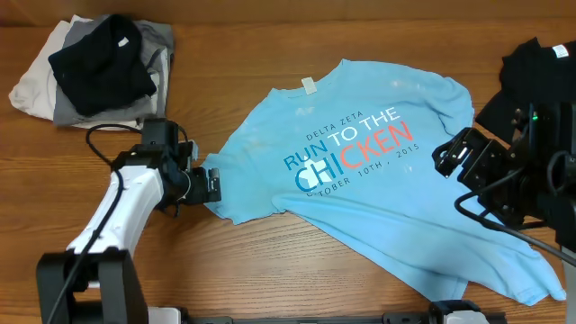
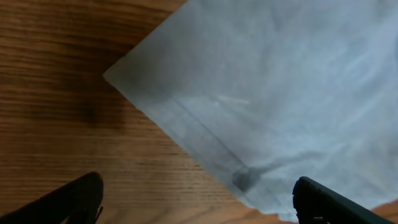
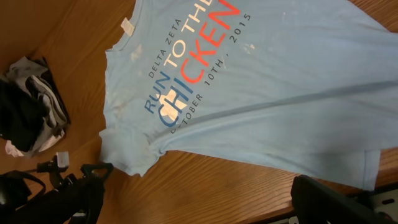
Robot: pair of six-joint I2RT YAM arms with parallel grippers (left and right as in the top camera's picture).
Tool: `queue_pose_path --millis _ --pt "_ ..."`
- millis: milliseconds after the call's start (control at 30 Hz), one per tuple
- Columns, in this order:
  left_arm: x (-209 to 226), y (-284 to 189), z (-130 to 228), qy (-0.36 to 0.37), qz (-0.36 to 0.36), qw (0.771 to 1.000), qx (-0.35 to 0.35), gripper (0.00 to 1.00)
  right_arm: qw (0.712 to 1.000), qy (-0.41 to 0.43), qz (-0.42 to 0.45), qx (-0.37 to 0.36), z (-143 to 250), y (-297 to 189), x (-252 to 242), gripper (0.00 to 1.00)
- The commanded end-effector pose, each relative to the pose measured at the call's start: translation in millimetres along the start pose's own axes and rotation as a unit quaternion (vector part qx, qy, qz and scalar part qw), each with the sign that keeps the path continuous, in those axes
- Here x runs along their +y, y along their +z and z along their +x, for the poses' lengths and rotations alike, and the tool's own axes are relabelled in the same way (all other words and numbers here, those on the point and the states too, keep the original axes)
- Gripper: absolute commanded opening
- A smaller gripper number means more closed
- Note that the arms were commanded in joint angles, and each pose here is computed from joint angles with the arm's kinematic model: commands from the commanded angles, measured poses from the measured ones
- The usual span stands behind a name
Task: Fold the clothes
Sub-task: 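Grasp the T-shirt's left hem corner with the left gripper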
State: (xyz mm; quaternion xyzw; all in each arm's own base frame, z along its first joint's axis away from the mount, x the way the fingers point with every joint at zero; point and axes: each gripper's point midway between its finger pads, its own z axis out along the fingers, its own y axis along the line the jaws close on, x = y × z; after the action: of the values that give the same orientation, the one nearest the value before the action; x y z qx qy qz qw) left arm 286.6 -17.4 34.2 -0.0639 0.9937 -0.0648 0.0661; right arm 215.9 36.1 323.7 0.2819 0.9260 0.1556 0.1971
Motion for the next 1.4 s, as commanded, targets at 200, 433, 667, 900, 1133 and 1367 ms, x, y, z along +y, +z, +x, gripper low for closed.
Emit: queue_pose_path --millis 200,433,667,900,1133,1367 --pt "5 19 -11 0.032 -0.067 0.997 0.003 1.0 0.999 -0.008 0.027 0.021 -2 16 -5 1.0" --pt "-7 20 -20 0.038 -0.044 0.998 -0.015 0.99 0.998 -0.005 0.044 0.043 5 32 -13 1.0" --pt "-3 34 -14 0.045 -0.051 0.998 0.007 0.92 0.998 -0.006 0.042 0.041 3 37 -13 1.0" --pt "3 50 -8 0.043 -0.064 0.996 0.032 0.88 0.998 -0.006 0.042 0.041 2 37 -12 1.0" --pt "6 52 -11 0.031 -0.07 0.997 0.026 0.17 0.998 -0.006 0.04 0.038 1 37 -11 1.0" --pt "47 43 -24 -0.091 -0.118 0.989 -0.002 0.04 0.999 -0.006 0.039 0.037 1 37 -11 1.0"
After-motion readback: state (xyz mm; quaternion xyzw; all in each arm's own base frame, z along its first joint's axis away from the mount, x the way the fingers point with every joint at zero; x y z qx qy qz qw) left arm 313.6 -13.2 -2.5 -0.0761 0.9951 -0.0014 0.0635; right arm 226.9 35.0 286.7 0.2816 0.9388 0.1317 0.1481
